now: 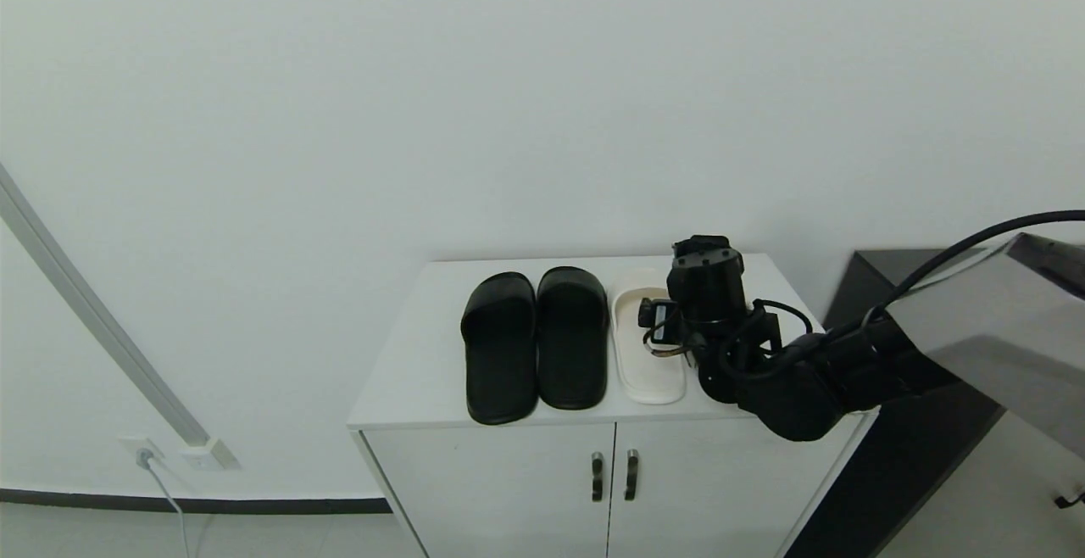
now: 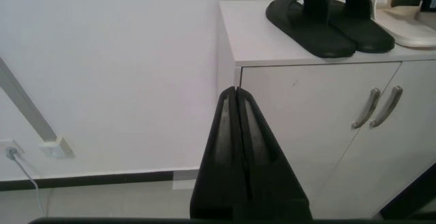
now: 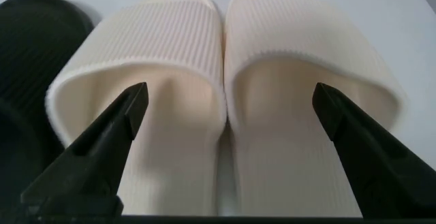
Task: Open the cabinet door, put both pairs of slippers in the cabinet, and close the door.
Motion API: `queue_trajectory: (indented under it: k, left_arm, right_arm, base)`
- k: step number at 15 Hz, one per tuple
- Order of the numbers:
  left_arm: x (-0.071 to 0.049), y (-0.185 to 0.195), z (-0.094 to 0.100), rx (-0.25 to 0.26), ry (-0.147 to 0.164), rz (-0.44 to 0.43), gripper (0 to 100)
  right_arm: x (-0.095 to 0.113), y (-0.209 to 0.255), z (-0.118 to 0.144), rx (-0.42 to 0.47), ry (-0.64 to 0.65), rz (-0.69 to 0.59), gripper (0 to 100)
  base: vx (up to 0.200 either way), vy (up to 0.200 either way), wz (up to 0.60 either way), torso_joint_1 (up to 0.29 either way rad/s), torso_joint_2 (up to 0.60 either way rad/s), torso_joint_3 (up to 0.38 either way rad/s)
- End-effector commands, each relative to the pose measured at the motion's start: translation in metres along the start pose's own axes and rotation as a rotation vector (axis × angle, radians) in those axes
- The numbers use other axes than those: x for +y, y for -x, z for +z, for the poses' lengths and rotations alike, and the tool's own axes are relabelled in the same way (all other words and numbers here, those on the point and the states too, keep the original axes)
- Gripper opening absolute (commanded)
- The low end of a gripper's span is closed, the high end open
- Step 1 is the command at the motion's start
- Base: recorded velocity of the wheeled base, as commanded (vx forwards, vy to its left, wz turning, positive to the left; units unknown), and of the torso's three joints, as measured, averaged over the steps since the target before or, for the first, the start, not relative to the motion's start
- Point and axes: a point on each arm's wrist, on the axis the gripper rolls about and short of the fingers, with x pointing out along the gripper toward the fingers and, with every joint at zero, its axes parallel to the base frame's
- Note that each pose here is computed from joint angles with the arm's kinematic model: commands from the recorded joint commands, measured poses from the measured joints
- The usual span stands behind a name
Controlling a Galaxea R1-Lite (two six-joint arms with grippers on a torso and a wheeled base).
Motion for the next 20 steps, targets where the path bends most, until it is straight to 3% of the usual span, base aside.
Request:
queue_trajectory:
  k: [1,7,8,12,16,19,20]
  left_arm:
    - [0.0,0.0,0.0,0.001,0.0,0.0,0]
    - [0.0,0.0,0.0,0.001,0.002,0.0,0]
    - [0.0,0.0,0.0,0.001,0.002,0.0,0]
    - [0.0,0.0,0.0,0.001,0.002,0.0,0]
    - [0.0,0.0,0.0,0.001,0.002,0.0,0]
    - [0.0,0.0,0.0,0.0,0.003,0.001,0]
    - [0.0,0.0,0.0,0.0,0.002,0.001,0]
  right_arm:
    - [0.001,-0.013,-0.006,0.005,0.011,-0.011,100]
    - [0.003,-0.026,-0.002,-0.049,0.024,0.01,100]
    - [0.002,-0.026,-0.002,-0.048,0.025,0.009,0]
    - [0.002,-0.025,-0.002,-0.045,0.029,0.01,0]
    - [-0.004,-0.005,0.024,-0.085,0.031,0.049,0]
    - [-0.021,0.043,0.046,-0.098,0.111,0.201,0]
    - [-0.03,0.071,0.053,-0.106,0.124,0.308,0]
  base:
    - [0.0,0.0,0.0,0.0,0.0,0.0]
    - [0.0,0.0,0.0,0.0,0.0,0.0]
    - [0.0,0.0,0.0,0.0,0.0,0.0]
    - [0.0,0.0,0.0,0.0,0.0,0.0]
    - [0.0,0.0,0.0,0.0,0.0,0.0]
    - [0.0,0.0,0.0,0.0,0.0,0.0]
    - [0.0,0.0,0.0,0.0,0.0,0.0]
